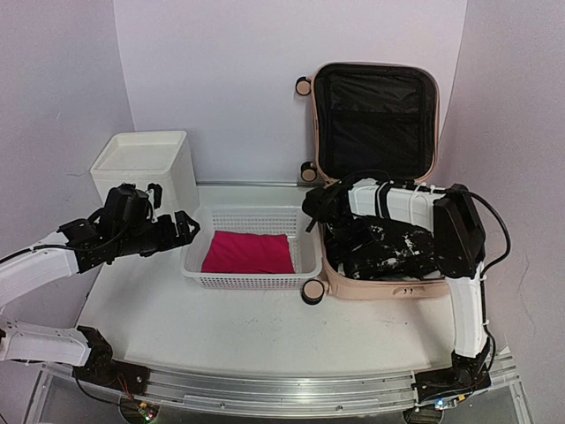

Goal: Open, take out, and arrange the luggage

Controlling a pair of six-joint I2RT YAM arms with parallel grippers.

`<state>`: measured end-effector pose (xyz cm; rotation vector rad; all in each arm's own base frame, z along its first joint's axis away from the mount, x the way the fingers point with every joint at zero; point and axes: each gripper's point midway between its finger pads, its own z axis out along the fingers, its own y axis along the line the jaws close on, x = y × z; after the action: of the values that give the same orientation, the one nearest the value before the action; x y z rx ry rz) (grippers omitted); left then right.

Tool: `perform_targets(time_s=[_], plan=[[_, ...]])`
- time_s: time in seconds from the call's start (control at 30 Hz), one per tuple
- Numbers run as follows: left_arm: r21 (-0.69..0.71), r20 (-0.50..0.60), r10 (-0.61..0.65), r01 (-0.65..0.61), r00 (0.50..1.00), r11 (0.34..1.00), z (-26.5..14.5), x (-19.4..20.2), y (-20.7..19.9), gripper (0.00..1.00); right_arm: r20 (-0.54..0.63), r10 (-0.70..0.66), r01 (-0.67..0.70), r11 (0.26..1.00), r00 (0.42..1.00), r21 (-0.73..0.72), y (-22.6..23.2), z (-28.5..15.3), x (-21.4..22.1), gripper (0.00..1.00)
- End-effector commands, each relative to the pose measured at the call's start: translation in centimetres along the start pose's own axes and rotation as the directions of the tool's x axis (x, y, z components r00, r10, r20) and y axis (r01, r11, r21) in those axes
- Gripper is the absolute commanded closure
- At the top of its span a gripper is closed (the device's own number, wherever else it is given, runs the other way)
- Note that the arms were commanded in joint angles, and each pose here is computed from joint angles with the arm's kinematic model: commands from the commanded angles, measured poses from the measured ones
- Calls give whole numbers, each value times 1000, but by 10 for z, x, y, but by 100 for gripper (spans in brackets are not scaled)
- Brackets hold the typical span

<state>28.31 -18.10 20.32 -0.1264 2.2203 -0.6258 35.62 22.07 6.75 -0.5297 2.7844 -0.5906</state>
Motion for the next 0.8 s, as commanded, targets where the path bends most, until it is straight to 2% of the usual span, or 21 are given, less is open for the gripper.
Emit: perform_targets(time_s=[0.0, 0.17, 0.3, 0.57, 0.77], plan=[[44, 31, -11, 10, 999, 999, 0, -12, -12, 1, 41, 47, -45, 998, 998, -42, 0, -4, -6, 35], [49, 26, -19, 18, 999, 999, 1, -11, -14, 1, 44, 7, -8, 1000, 999, 27, -3, 12, -11, 34], [55, 27, -20, 19, 999, 998, 0, -12, -15, 1, 72, -1, -2, 999, 997, 44, -4, 13, -19, 38], [54, 25, -27, 26, 999, 998, 1, -12, -16, 1, 146, 19, -19, 1000, 989, -4, -10, -9, -27, 74], [56, 10, -37, 36, 999, 998, 5, -11, -17, 1, 170, 39, -31, 998, 985, -47, -20, -22, -25, 87]])
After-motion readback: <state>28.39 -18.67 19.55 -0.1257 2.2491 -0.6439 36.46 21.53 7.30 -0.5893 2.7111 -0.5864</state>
